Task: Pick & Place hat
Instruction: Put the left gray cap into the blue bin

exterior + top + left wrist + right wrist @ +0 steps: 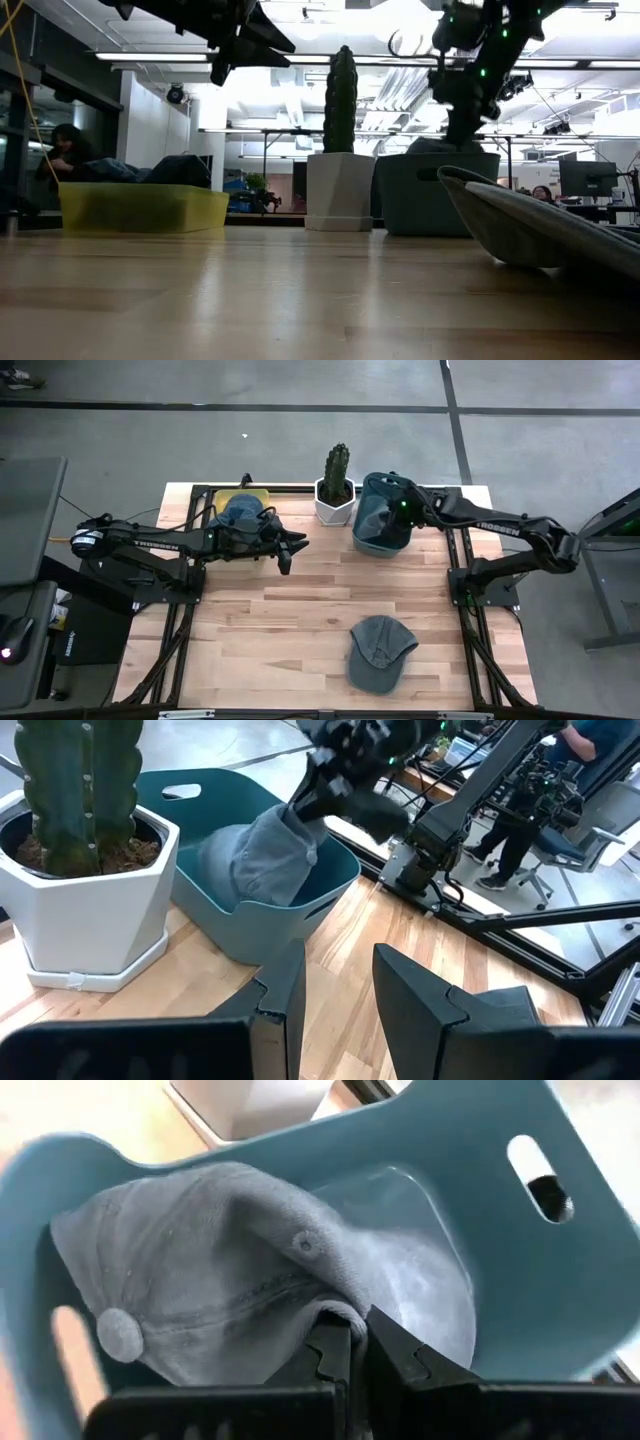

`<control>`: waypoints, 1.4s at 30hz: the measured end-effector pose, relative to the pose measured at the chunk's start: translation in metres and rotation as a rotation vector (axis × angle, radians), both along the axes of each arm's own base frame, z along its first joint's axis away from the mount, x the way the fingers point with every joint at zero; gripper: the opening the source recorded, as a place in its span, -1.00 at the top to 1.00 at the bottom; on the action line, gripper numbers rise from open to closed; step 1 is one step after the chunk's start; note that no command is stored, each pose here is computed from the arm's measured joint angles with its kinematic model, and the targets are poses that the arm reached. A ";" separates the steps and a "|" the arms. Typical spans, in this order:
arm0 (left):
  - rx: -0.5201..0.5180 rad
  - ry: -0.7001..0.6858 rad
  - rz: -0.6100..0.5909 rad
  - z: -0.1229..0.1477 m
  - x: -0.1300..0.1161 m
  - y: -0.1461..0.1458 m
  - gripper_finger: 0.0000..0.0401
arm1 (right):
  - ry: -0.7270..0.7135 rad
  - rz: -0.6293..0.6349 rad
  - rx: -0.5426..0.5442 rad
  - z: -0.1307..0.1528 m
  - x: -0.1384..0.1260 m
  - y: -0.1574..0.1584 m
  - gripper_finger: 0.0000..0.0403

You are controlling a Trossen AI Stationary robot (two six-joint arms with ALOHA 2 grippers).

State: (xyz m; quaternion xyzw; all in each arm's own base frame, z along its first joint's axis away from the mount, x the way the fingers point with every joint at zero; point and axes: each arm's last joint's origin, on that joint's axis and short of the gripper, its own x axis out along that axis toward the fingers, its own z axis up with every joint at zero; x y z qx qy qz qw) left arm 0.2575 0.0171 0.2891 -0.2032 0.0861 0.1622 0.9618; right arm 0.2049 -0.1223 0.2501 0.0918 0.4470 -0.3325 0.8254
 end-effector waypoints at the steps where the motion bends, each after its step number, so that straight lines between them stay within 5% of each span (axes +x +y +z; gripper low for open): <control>1: 0.000 0.000 0.000 0.000 0.000 0.000 0.51 | -0.003 0.004 -0.012 -0.005 0.000 0.000 0.98; 7: -0.008 -0.002 0.001 0.000 0.000 0.000 0.51 | -0.071 0.019 -0.066 -0.023 0.002 -0.001 0.98; 20: -0.012 -0.002 -0.011 0.000 0.000 0.000 0.51 | 0.027 0.071 -0.072 -0.054 -0.010 0.005 0.98; 35: -0.020 -0.004 -0.021 0.000 0.000 -0.001 0.51 | 0.101 0.140 -0.156 -0.050 -0.010 0.003 0.29; 42: -0.024 -0.002 -0.021 0.000 0.000 -0.001 0.51 | 0.128 0.186 -0.195 -0.025 -0.004 0.000 0.10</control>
